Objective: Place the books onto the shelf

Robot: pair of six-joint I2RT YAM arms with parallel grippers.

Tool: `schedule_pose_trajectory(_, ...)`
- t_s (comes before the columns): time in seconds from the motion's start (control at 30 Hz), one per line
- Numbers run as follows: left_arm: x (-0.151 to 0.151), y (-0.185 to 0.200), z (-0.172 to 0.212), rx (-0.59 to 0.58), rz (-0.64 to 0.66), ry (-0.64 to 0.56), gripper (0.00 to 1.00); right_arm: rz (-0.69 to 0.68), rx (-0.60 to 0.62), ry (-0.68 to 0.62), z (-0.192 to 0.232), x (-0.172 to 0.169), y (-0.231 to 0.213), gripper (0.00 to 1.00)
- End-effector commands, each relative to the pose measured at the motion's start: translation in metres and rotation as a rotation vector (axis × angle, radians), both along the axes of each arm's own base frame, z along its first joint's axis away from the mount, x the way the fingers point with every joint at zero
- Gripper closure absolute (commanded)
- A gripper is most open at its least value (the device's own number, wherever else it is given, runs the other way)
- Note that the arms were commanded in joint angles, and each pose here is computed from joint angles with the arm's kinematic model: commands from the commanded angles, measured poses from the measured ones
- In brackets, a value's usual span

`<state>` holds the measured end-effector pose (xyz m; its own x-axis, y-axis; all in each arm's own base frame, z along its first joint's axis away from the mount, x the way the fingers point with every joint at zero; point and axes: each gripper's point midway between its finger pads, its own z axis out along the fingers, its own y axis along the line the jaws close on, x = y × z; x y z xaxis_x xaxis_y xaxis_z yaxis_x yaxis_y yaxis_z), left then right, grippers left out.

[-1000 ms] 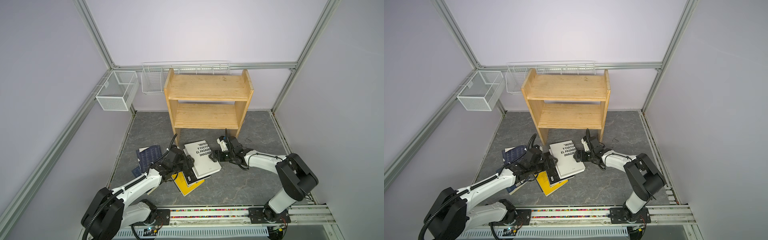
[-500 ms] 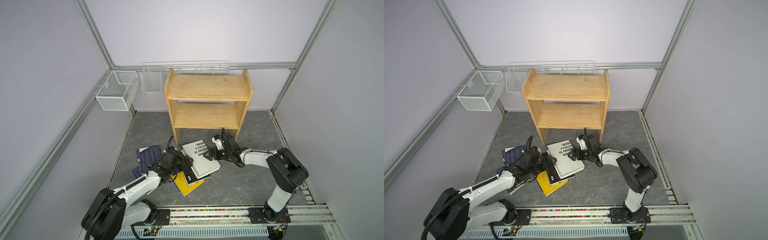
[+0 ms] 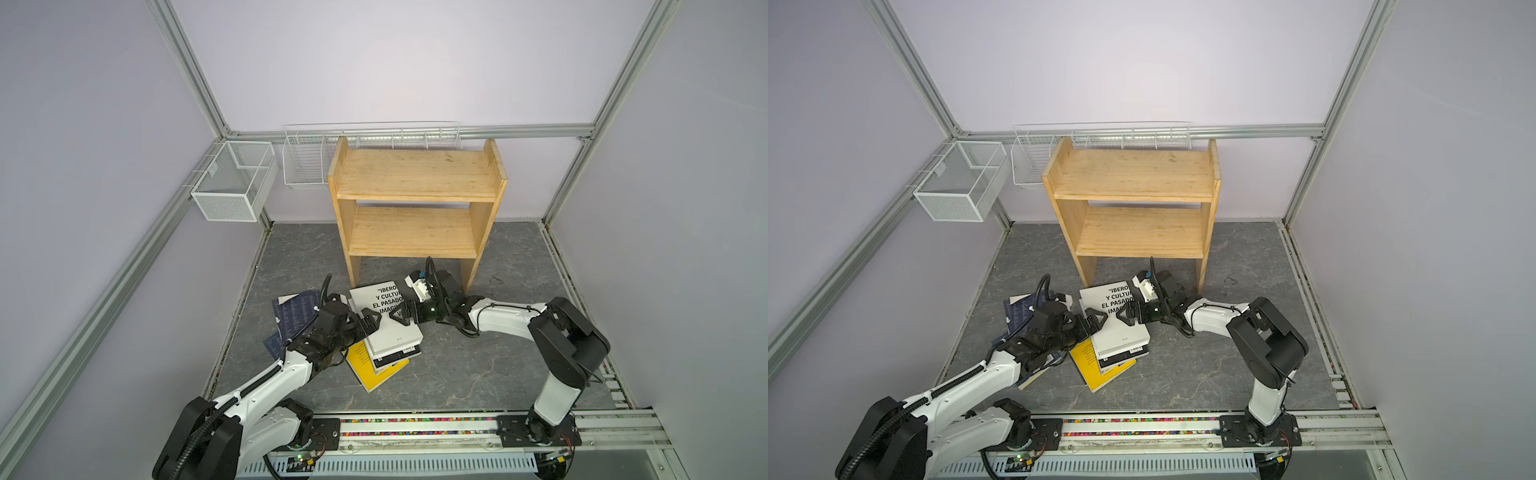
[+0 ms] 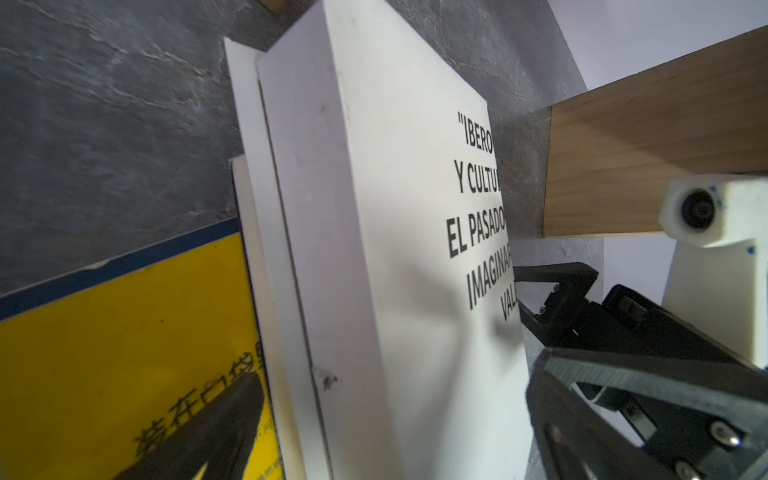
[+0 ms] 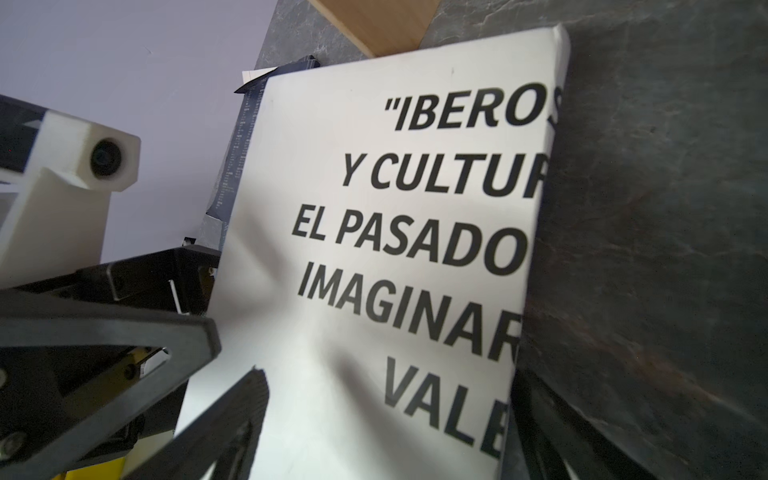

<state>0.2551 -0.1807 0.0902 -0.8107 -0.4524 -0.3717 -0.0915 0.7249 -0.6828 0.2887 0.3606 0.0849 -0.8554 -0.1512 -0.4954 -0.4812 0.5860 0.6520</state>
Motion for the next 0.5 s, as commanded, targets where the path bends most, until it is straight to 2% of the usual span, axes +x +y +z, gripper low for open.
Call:
schedule_pose_trajectory(0.0, -0.001, 0.001, 0.003, -0.032, 0.011, -0.010, 0.01, 0.026, 0.039, -0.003, 0.008, -0.001, 0.013, 0.06)
schedule_pose_trajectory(0.47, -0.003, 0.009, 0.031, -0.120, 0.047, -0.104, 0.01, 0.077, 0.097, 0.028, 0.009, -0.006, 0.037, 0.04)
